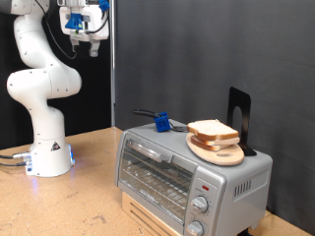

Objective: Make a piece of toast with the oven

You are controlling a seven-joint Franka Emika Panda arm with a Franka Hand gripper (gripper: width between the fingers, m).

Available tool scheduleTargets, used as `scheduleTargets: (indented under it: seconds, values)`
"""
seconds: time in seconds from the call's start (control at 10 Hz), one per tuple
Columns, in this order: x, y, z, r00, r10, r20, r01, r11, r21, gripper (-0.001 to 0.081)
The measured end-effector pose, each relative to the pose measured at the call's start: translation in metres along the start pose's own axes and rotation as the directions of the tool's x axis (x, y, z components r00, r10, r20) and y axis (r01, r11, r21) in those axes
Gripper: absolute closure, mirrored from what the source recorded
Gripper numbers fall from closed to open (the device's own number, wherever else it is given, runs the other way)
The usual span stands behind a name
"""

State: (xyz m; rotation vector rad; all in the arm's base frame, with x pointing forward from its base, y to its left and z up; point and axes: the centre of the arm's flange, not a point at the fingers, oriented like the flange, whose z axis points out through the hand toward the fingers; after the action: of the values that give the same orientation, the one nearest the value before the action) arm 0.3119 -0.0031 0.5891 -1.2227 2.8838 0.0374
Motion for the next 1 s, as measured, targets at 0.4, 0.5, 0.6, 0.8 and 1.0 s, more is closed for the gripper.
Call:
scheduleTargets:
  seconds: [0.4, 0.5, 0.6, 0.8, 1.0]
  values:
    - [-0.002, -0.002, 0.001, 0.931, -0.363, -0.030, 0.363, 0.931, 0.021, -0.0002]
    - [-0.006, -0.010, 0.004, 0.883, -0.461, -0.083, 0.466, 0.883, 0.051, -0.0002]
    - [-0.015, -0.019, 0.012, 0.840, -0.528, -0.126, 0.537, 0.842, 0.049, -0.0002]
    - [-0.014, -0.014, 0.007, 0.805, -0.591, -0.045, 0.593, 0.804, 0.043, -0.0002]
    - [-0.018, -0.016, 0.002, 0.644, -0.763, 0.059, 0.757, 0.647, 0.093, -0.0002]
